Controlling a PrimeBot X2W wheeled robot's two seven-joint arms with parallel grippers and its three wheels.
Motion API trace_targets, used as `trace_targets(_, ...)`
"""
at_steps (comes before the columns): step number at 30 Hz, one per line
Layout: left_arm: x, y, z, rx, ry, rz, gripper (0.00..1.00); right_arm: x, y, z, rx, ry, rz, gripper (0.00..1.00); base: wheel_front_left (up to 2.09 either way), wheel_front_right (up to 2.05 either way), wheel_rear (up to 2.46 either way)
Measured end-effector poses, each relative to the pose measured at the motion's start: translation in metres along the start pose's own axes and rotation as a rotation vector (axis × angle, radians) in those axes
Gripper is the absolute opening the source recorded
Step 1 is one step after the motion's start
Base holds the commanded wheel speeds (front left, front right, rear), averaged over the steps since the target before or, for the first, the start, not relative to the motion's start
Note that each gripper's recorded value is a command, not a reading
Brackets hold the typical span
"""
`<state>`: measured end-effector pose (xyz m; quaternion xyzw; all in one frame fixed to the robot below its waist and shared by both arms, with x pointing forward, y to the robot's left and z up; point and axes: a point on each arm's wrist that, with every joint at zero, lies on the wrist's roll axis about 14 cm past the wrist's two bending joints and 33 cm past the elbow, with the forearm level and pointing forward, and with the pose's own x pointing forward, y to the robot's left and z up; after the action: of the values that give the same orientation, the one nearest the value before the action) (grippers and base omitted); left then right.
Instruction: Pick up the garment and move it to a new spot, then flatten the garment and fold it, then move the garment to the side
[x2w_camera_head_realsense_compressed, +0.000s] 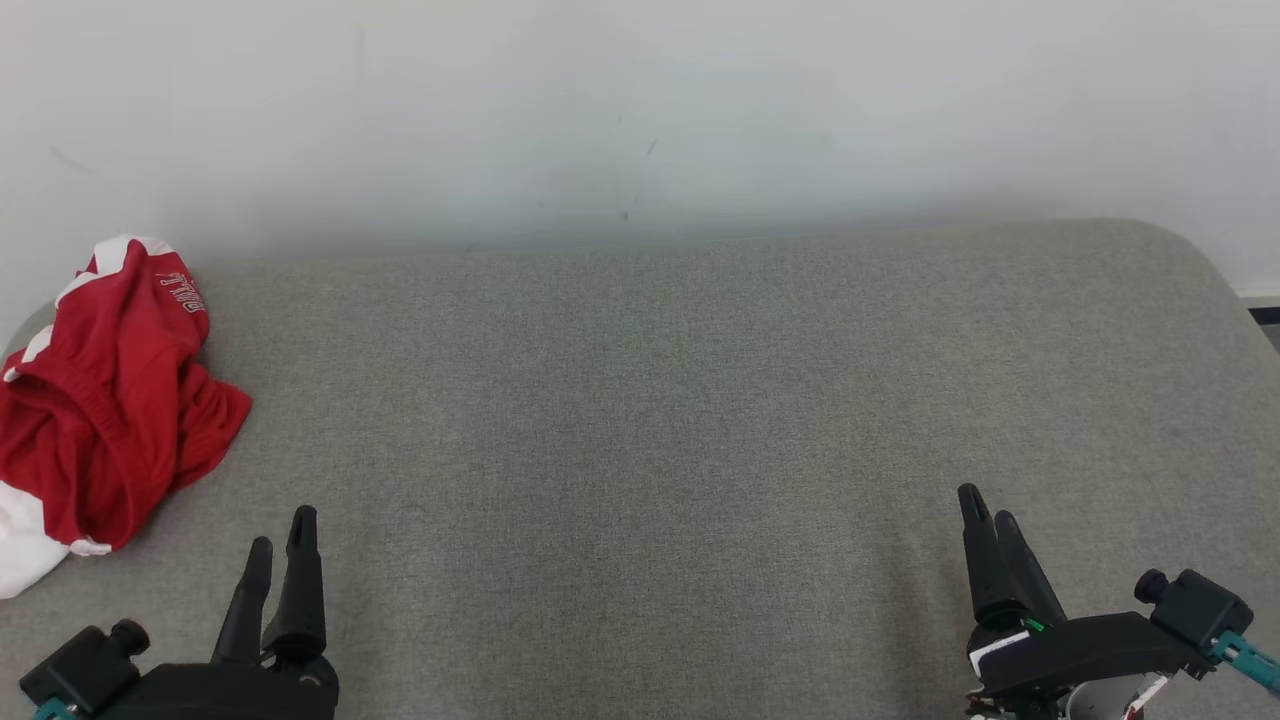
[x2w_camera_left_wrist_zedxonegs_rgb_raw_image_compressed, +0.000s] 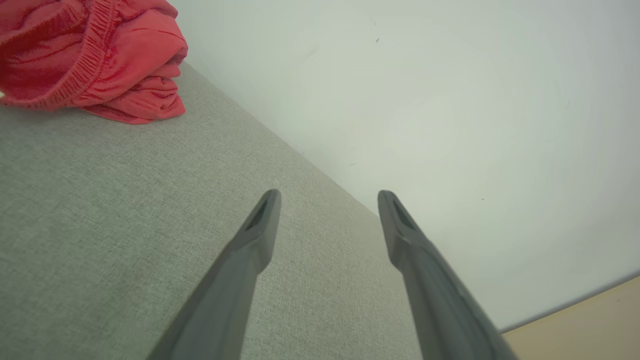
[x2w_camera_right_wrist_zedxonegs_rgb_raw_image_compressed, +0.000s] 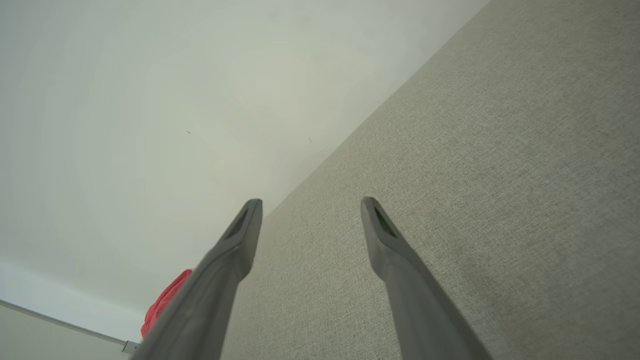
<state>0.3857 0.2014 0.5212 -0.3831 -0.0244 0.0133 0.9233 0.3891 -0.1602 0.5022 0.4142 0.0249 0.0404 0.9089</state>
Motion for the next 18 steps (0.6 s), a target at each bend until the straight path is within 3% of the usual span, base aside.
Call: trace_targets(18,-0.004,-0.006,0.009,0.292,-0.034,-0.019,1.0,-0.001,0.015,-0.007,-0.269,0.004,0.063,1.0,0.0,0.0,0.0)
